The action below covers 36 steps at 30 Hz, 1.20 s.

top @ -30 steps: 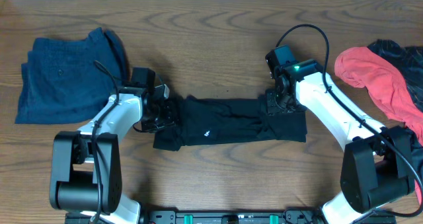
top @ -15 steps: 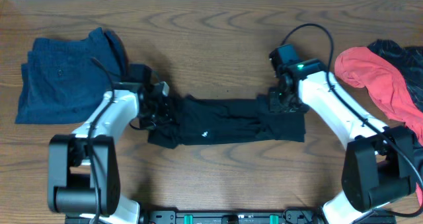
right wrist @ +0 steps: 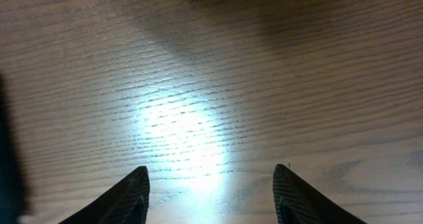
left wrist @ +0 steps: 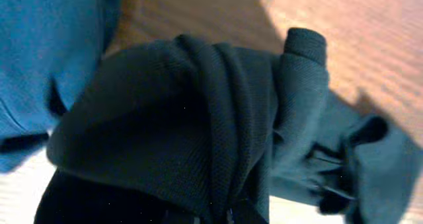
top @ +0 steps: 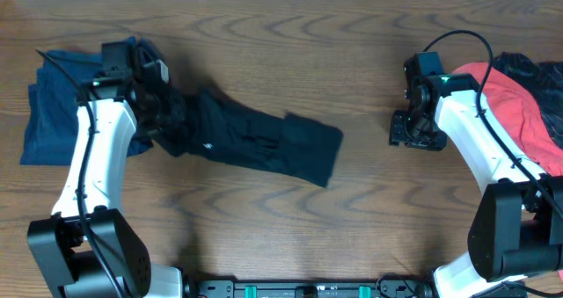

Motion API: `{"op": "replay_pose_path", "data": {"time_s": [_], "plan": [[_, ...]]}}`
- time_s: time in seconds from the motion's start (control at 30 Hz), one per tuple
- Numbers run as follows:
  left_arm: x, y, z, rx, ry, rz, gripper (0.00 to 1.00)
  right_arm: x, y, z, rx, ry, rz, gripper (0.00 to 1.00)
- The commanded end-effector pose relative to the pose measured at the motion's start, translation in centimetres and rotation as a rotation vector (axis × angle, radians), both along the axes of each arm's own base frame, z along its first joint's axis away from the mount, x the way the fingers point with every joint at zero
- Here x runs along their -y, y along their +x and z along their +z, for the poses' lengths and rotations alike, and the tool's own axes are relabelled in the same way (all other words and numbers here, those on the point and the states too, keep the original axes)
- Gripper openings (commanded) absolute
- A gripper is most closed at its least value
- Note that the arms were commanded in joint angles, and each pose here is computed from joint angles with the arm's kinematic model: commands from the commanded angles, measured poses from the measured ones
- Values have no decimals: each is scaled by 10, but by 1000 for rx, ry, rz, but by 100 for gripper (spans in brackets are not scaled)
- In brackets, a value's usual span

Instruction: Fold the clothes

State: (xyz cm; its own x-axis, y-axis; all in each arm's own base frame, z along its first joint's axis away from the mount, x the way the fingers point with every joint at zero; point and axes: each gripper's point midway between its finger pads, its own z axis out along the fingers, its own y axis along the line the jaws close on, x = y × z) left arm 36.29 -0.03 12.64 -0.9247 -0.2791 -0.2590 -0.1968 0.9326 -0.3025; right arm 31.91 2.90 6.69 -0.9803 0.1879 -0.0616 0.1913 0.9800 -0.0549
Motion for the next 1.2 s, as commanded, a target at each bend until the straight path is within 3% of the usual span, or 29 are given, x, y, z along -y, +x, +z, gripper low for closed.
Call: {"op": "replay_pose_path", "data": {"time_s": [0.0,0.3,0.57,1.1,1.17], "plan": [[18,6,21,55,-4,-60,6,1,1,6,19,1,16,58],[131,-13,24,76,-26,-366,6,1,0,6,17,2,16,58],[199,-30,9,106,93,-541,6,1,-2,6,9,1,17,58],[248,-57,-25,40,105,-685,7,1,-3,6,4,0,17,59],[252,-59,-25,43,103,-696,16,1,-3,6,4,0,17,59]]}}
